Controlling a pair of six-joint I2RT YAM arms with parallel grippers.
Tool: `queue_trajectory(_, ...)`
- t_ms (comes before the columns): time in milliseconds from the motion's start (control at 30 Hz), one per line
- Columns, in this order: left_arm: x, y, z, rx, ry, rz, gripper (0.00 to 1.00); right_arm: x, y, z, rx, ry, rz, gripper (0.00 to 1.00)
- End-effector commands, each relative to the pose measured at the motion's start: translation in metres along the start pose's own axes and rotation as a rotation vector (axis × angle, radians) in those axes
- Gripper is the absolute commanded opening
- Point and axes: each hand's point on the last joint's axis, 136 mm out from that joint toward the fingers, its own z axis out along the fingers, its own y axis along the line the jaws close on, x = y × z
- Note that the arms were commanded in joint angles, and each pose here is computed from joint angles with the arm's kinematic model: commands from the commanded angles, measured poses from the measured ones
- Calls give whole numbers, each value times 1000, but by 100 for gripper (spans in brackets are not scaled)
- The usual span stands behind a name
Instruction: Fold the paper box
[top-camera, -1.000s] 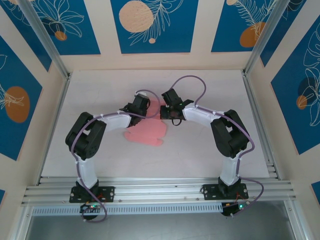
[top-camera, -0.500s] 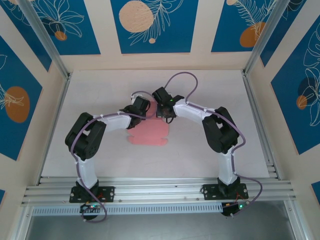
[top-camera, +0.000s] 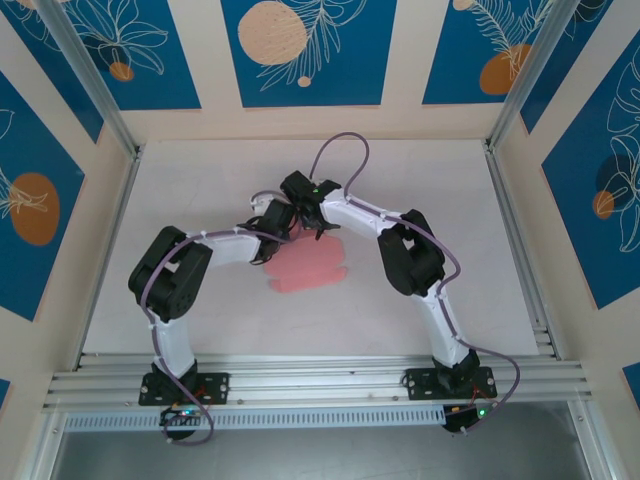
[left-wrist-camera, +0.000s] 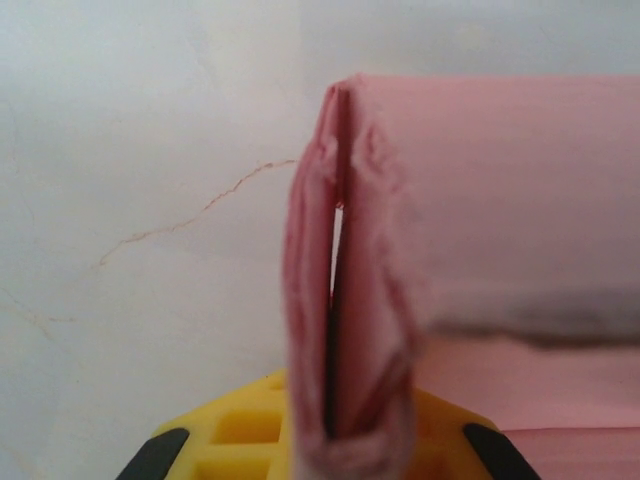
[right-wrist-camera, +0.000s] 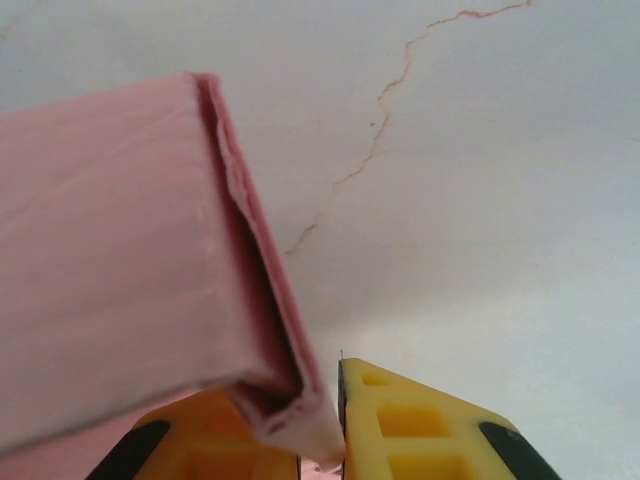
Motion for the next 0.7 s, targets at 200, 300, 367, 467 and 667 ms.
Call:
queue_trajectory(200,-19,27,-5,-120,-88,-83,2,22,-36,27,221,7,-46,15)
queue_trajectory(300,-21,18,-5,-77,-82,-92,5,20,-27,27,182,4,-51,15)
queue_trajectory(367,-22,13,-7,-50,-77,-96,7,19,-23,25,160,4,-58,15)
queue_trajectory(467,-24,6,-13,1,-64,-99,22,19,-19,18,112,18,-84,15)
queue_trajectory(667,-29,-14,-37,155,-22,-111,58,21,-26,-1,73,69,-156,15)
